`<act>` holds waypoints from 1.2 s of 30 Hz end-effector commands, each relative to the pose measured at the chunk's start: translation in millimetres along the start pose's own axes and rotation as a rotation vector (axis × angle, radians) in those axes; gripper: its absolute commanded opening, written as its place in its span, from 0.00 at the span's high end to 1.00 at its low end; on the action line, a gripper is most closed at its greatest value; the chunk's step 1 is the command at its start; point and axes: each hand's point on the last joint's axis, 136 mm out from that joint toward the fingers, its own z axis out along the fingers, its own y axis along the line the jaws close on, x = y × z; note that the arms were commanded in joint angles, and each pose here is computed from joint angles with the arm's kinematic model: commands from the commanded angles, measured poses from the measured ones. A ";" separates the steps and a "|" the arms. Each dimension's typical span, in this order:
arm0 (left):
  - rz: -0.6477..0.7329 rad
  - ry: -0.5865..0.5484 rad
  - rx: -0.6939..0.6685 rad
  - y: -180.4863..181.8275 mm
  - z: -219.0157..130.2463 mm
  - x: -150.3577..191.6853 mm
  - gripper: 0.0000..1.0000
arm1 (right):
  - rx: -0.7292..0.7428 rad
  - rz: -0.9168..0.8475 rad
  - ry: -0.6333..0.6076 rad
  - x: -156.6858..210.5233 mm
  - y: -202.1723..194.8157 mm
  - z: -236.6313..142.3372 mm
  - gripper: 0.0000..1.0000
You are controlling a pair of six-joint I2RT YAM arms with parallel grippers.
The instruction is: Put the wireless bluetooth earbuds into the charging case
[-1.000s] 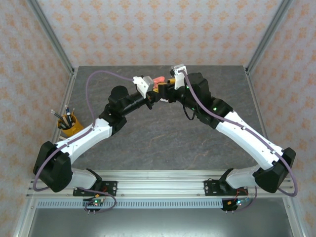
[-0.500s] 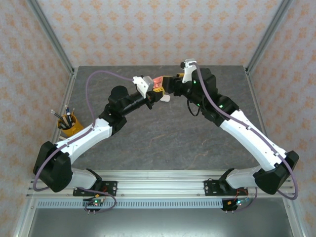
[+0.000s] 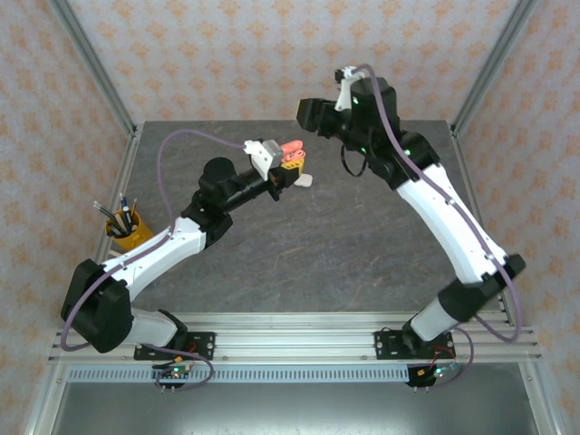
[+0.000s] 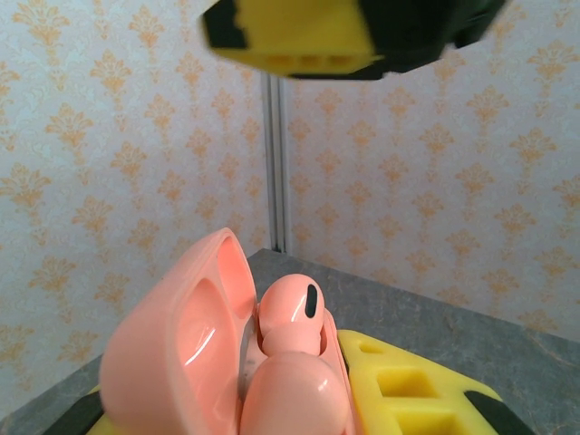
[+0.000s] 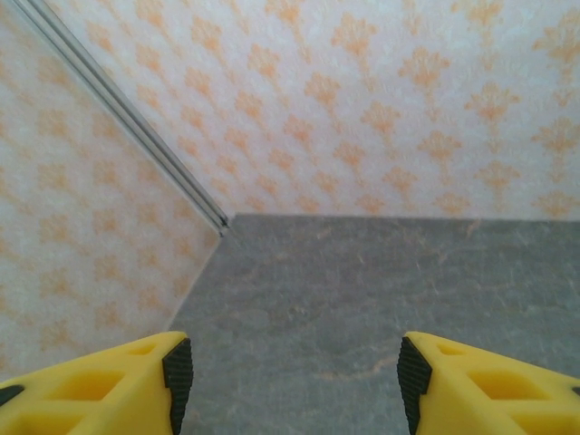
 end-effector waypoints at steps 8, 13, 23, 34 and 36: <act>0.025 -0.031 0.043 -9.3 2.1 -9.1 1.00 | 0.095 -0.024 0.413 74.0 -22.7 43.7 0.44; 0.027 -0.023 0.018 -4.7 3.5 -6.1 1.00 | 0.067 -0.033 0.483 91.0 -21.6 29.1 0.52; 0.009 -0.014 -0.030 6.2 10.6 -3.0 1.00 | 0.103 -0.006 0.452 111.6 -39.3 -26.1 0.54; -0.341 0.285 -0.074 16.2 33.4 101.9 1.00 | 0.425 0.279 0.299 116.3 -146.4 -27.2 0.51; -0.461 0.378 -0.102 17.2 36.7 133.3 1.00 | 0.445 0.315 0.301 126.4 -158.8 -26.4 0.51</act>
